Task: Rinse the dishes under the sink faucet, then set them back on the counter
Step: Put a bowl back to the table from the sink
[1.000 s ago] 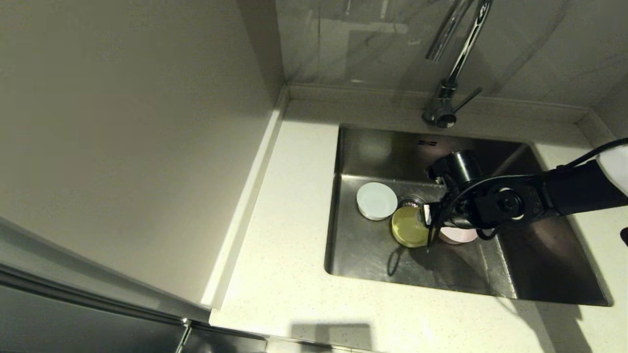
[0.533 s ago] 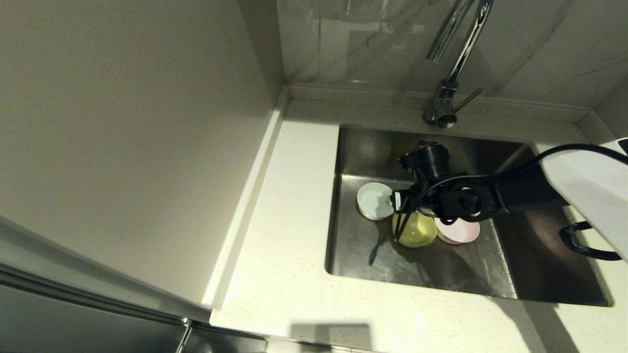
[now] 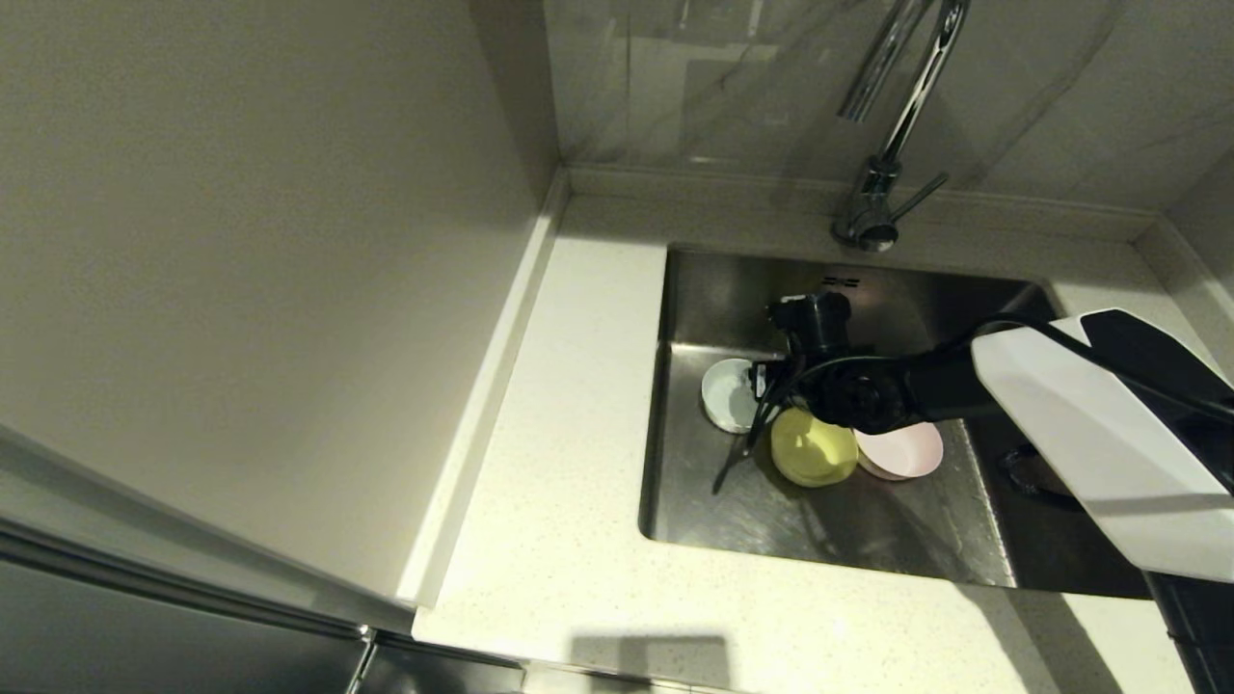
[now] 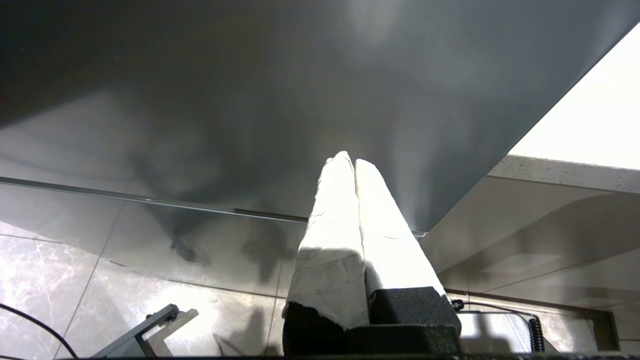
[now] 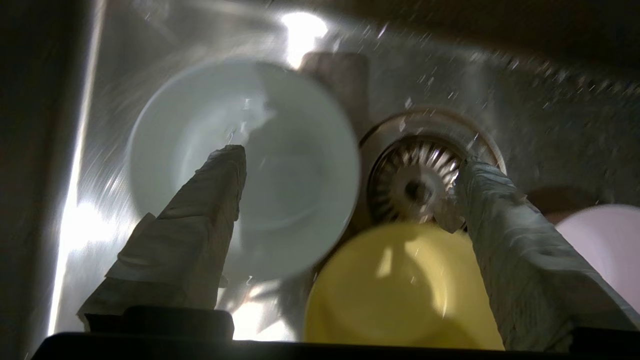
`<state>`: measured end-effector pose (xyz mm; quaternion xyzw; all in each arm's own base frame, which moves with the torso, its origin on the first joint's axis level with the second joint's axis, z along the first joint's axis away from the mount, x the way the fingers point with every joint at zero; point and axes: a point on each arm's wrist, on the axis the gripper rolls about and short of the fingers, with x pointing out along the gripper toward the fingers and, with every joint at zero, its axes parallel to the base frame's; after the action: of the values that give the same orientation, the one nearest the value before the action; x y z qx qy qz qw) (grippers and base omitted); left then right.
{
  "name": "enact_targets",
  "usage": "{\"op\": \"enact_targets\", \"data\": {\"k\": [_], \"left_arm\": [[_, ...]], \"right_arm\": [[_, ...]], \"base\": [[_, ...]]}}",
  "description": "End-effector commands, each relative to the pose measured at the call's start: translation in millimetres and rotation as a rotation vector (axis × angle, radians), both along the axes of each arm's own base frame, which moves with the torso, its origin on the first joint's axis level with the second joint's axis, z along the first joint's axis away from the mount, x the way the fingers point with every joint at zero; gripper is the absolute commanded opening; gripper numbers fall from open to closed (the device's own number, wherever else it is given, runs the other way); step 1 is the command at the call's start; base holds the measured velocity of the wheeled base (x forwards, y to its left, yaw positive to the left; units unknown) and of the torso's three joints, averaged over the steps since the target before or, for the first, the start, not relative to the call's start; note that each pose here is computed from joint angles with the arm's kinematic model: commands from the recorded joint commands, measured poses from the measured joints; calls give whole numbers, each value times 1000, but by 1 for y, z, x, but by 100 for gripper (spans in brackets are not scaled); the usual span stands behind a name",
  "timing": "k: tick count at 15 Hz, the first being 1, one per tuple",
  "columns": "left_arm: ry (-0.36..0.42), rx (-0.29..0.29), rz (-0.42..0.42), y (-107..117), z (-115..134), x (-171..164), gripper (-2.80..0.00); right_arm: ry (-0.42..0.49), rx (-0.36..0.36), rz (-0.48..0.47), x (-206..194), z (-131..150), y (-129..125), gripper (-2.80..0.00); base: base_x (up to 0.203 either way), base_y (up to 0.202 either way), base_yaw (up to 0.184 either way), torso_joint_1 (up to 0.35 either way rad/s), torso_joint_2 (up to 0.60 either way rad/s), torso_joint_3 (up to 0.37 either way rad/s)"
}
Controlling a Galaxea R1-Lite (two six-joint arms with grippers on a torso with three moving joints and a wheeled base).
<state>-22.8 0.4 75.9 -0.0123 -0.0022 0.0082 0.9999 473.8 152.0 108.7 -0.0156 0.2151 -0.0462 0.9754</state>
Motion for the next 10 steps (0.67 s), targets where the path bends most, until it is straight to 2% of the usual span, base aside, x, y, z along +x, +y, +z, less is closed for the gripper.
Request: {"op": "enact_targets", "data": {"k": [1,10], "left_arm": [[-2,0,0,0,0,0,-280],[-2,0,0,0,0,0,-280]], "right_arm": [[-10,-5,-34,18,-17,-4,0],[21,-45,-28,27,-37,-5,0]], "base": [[0,0,0,0,0,0],[0,0,0,0,0,0]]}}
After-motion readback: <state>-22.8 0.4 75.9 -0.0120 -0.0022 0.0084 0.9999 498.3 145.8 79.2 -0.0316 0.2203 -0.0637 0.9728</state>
